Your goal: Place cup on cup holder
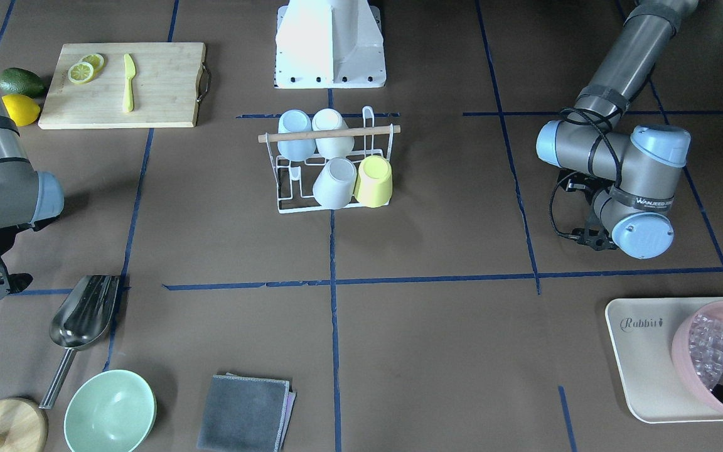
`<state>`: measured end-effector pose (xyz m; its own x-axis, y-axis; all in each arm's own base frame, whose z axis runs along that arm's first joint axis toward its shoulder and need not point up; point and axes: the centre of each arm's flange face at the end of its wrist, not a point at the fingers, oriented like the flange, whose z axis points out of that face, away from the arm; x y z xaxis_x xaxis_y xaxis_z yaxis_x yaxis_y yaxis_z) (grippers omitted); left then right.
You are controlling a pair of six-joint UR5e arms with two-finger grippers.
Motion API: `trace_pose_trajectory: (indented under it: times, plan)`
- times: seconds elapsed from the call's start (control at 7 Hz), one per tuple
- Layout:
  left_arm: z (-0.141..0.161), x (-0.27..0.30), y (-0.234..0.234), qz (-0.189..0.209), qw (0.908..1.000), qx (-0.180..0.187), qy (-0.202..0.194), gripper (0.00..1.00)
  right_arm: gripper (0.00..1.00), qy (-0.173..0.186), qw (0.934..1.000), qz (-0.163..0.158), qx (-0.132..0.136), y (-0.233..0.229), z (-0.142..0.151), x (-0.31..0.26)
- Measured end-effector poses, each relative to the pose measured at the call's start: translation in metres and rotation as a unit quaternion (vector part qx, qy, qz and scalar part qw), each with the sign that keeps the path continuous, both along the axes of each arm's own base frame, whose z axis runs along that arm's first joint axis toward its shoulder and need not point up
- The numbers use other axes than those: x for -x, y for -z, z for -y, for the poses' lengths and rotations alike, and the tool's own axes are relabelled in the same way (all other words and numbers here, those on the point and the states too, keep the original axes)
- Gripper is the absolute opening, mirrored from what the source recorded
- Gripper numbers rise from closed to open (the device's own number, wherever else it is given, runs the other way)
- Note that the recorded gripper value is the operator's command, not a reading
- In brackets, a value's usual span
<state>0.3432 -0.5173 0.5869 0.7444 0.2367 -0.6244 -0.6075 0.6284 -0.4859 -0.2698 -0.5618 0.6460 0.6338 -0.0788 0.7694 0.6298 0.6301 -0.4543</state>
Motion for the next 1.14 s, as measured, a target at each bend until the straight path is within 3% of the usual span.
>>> trace_pose_trajectory:
  times: [0.14, 0.29, 0.71, 0.86, 1.14]
  plan:
    - [-0.001, 0.000, 0.000, 0.001, 1.0000, 0.001, 0.000, 1.00, 0.00, 0.002, 1.0000, 0.000, 0.001, 0.000, -0.001, 0.001]
    - [-0.002, 0.001, -0.002, 0.001, 1.0000, 0.002, -0.001, 0.94, 0.00, 0.002, 1.0000, -0.001, 0.003, 0.001, -0.001, 0.000]
    - [-0.004, 0.003, -0.006, -0.008, 0.9999, 0.003, -0.007, 0.13, 0.00, -0.006, 1.0000, -0.004, 0.004, 0.007, 0.005, -0.011]
    - [-0.005, 0.004, -0.006, -0.011, 0.9999, 0.011, -0.004, 0.06, 0.00, -0.011, 0.9999, -0.005, -0.002, 0.014, 0.013, -0.020]
    - [-0.005, 0.008, 0.001, -0.015, 0.9997, 0.020, 0.004, 0.05, 0.00, -0.036, 0.9990, 0.000, -0.027, 0.044, 0.036, -0.055]
